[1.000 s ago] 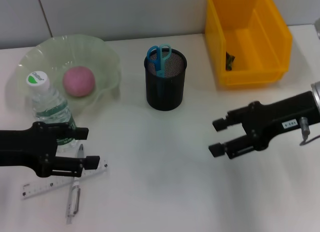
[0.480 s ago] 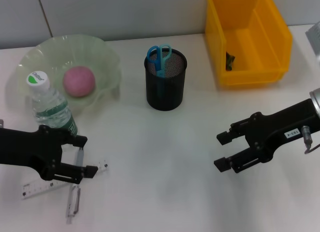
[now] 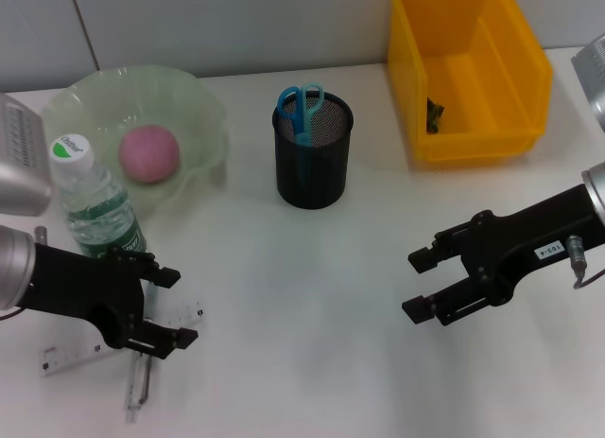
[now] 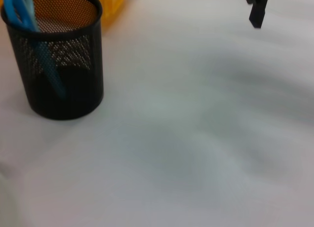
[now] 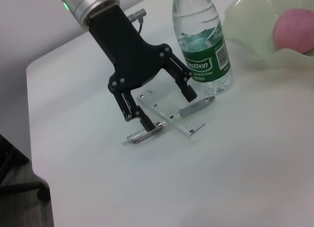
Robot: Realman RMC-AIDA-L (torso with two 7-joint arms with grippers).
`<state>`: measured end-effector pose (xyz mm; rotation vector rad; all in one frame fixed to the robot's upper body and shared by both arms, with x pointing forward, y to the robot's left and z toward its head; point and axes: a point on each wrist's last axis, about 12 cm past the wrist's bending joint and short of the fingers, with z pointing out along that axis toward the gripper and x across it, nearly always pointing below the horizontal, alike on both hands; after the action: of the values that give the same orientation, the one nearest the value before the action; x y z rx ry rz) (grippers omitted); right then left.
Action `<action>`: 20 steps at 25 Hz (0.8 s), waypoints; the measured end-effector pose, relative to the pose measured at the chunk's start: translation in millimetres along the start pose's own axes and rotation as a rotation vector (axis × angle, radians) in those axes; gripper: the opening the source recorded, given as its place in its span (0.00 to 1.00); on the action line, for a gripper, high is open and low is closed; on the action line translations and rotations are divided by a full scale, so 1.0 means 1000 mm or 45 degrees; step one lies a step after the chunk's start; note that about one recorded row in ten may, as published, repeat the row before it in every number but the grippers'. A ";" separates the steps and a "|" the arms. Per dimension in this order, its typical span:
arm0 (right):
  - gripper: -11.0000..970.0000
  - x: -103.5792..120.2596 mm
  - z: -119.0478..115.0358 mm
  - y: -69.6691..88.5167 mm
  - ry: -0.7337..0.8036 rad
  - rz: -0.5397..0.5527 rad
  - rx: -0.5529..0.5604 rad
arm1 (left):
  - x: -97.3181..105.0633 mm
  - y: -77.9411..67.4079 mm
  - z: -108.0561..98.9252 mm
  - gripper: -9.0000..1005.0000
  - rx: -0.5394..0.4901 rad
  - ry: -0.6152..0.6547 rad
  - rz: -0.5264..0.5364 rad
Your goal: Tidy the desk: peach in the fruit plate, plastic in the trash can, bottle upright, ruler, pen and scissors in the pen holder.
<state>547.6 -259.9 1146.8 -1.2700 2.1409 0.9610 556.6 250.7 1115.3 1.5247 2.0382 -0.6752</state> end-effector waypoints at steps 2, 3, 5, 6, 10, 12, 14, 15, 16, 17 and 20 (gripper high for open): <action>0.80 0.000 -0.001 0.000 0.000 0.003 0.003 | -0.001 0.000 0.002 0.84 0.000 0.010 0.009; 0.80 0.000 -0.001 0.000 0.000 0.006 0.004 | -0.002 0.000 0.003 0.84 -0.001 0.018 0.018; 0.80 0.000 -0.001 0.000 0.001 0.007 0.004 | -0.004 0.000 0.005 0.84 -0.001 0.033 0.033; 0.80 0.001 -0.001 0.000 0.001 0.007 0.004 | -0.006 0.000 0.006 0.84 -0.002 0.043 0.041; 0.80 0.001 -0.001 0.000 0.001 0.009 0.005 | -0.007 0.001 0.009 0.84 -0.007 0.069 0.055; 0.80 0.001 -0.001 0.000 0.001 0.010 0.004 | -0.009 0.003 0.011 0.84 -0.016 0.100 0.073; 0.80 0.001 -0.001 0.000 0.001 0.010 0.003 | -0.009 0.003 0.012 0.84 -0.018 0.101 0.074; 0.80 0.001 0.000 0.000 0.000 0.010 0.002 | -0.010 0.003 0.012 0.84 -0.023 0.104 0.074; 0.80 0.000 0.000 0.000 0.000 0.009 0.002 | -0.010 0.003 0.012 0.84 -0.024 0.105 0.074; 0.80 0.000 0.000 0.000 -0.001 0.009 0.003 | -0.011 0.003 0.013 0.84 -0.024 0.107 0.076; 0.80 0.000 0.000 0.000 -0.001 0.009 0.003 | -0.011 0.003 0.014 0.84 -0.024 0.110 0.077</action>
<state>547.4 -259.7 1146.8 -1.2617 2.1465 0.9619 563.8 235.1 1111.6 1.6240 2.0466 -0.5746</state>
